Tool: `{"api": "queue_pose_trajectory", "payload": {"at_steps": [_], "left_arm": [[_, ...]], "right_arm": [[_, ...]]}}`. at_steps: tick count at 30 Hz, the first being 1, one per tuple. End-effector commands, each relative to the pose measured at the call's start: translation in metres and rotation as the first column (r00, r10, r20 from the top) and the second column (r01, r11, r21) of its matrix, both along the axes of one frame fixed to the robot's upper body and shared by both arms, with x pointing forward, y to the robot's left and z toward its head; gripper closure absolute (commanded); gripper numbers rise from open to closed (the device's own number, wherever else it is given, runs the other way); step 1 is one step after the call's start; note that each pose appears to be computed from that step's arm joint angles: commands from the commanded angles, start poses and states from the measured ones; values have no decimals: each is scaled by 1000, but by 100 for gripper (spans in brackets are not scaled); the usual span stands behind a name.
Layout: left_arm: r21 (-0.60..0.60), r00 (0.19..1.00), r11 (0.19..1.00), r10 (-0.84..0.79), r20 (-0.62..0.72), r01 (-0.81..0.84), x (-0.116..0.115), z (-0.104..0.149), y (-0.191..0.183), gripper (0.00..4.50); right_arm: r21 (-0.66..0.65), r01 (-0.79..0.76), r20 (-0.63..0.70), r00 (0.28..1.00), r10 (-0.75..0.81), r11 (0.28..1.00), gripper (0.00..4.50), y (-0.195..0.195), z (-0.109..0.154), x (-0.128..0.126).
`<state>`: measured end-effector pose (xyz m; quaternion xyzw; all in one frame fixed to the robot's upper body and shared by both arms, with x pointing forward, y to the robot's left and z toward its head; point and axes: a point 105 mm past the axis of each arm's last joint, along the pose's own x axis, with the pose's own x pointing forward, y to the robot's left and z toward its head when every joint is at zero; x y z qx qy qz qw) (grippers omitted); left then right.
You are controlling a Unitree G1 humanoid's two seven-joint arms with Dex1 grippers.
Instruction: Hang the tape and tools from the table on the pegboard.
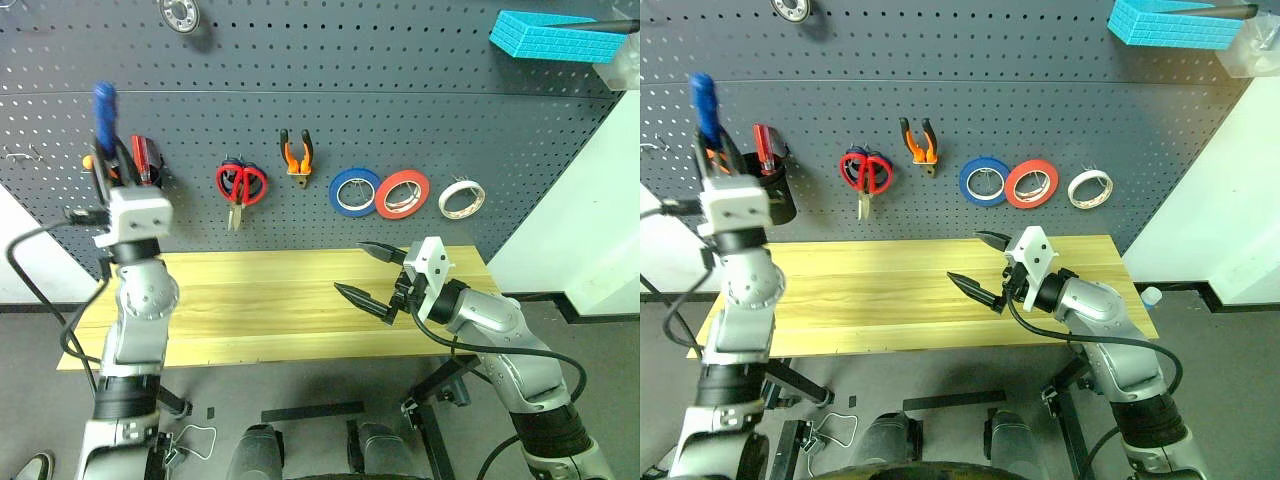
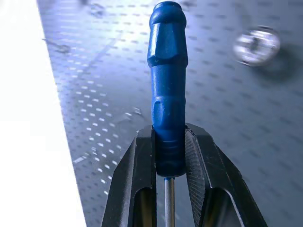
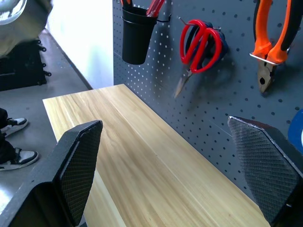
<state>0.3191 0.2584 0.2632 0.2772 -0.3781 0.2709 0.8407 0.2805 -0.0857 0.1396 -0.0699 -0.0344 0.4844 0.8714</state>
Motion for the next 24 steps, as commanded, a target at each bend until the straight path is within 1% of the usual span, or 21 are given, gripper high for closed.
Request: {"api": "queue_pose_trajectory", "payload": {"at_steps": [1,2,4,5,8,11,16,24], "left_arm": [[-53,1000,999,2,28,-1,9,11,14,401],[-105,1000,994,-5,9,6,20,11,21,401],[-156,1000,988,-10,12,11,31,14,27,401],[-212,1000,977,-20,-10,18,41,10,32,401],[-307,997,951,-48,-53,29,61,2,39,401],[-326,995,944,-74,-68,48,74,0,37,401],[-347,990,936,-99,-103,57,85,-4,41,401],[-348,987,936,-102,-124,53,91,-7,46,401]], "right_arm": [[14,-15,52,999,14,1000,0,4,13,-3],[14,-12,52,999,11,1000,0,4,13,-3],[14,-9,53,999,8,1000,0,4,14,-3],[15,-8,55,998,7,1000,0,4,15,-4],[17,-8,57,998,7,1000,0,5,17,-5],[16,-11,50,999,10,1000,0,6,16,-8],[14,-6,31,999,6,1000,0,5,14,-14],[10,-7,-6,1000,7,1000,0,5,10,-21]]}}
